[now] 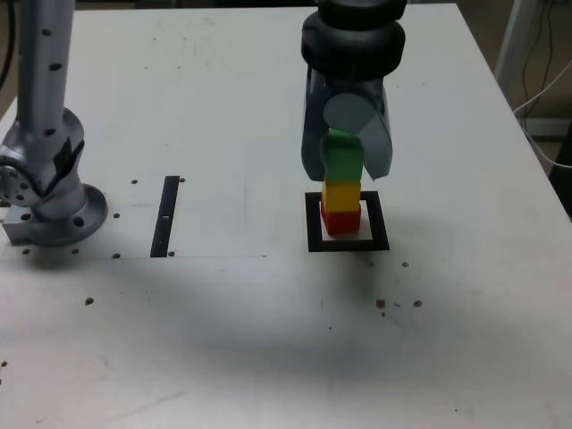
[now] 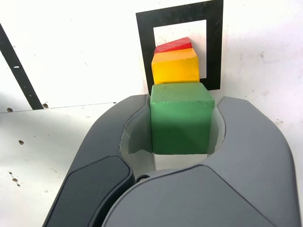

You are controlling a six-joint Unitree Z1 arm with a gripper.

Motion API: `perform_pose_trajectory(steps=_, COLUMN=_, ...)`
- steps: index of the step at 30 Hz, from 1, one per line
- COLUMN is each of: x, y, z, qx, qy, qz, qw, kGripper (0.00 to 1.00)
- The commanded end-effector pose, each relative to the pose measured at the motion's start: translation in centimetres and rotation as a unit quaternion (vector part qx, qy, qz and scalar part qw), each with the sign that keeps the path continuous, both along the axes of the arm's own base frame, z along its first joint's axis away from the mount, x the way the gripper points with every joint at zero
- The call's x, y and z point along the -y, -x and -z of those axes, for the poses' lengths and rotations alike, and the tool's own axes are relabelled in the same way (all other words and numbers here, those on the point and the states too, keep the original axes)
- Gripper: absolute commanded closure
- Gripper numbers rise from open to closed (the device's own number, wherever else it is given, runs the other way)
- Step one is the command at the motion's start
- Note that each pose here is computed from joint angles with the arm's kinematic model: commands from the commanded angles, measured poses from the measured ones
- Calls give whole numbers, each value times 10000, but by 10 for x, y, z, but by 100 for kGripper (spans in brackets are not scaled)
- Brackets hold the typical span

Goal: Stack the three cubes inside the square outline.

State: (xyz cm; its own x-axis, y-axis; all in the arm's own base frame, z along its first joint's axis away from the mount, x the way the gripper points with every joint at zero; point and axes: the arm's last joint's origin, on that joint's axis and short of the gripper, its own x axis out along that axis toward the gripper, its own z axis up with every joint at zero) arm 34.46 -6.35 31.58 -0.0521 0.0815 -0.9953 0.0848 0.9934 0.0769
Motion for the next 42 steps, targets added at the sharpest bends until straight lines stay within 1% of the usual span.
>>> perform_pose_trajectory(steps=1, x=0, y=-1, z=2, qx=-15, qy=3, qz=8, qw=10000, kGripper=70)
perform_pose_trajectory(steps=12, x=-7, y=-2, z=10, qx=-89, qy=-8, qz=-59, qw=9999, kGripper=70)
perform_pose_trajectory(steps=17, x=-10, y=-3, z=11, qx=-85, qy=-5, qz=-72, qw=9999, kGripper=69)
perform_pose_trajectory(steps=18, x=-10, y=-3, z=11, qx=-83, qy=-5, qz=-70, qw=9999, kGripper=66)
perform_pose_trajectory(steps=19, x=-10, y=-3, z=11, qx=-82, qy=-5, qz=-67, qw=9999, kGripper=60)
perform_pose_trajectory(steps=20, x=-11, y=-3, z=11, qx=-79, qy=-5, qz=-61, qw=10000, kGripper=53)
perform_pose_trajectory(steps=24, x=-11, y=-3, z=14, qx=-86, qy=-4, qz=-42, qw=10000, kGripper=14)
perform_pose_trajectory(steps=25, x=-11, y=-3, z=14, qx=-89, qy=-3, qz=-40, qw=10000, kGripper=7)
perform_pose_trajectory(steps=26, x=-12, y=-3, z=15, qx=-93, qy=-3, qz=-41, qw=9999, kGripper=3)
perform_pose_trajectory(steps=28, x=-12, y=-2, z=16, qx=-106, qy=-1, qz=-51, qw=9999, kGripper=1)
perform_pose_trajectory(steps=34, x=-14, y=-2, z=18, qx=-137, qy=18, qz=-72, qw=9999, kGripper=1)
perform_pose_trajectory(steps=42, x=-14, y=-1, z=15, qx=-93, qy=30, qz=-66, qw=9999, kGripper=1)
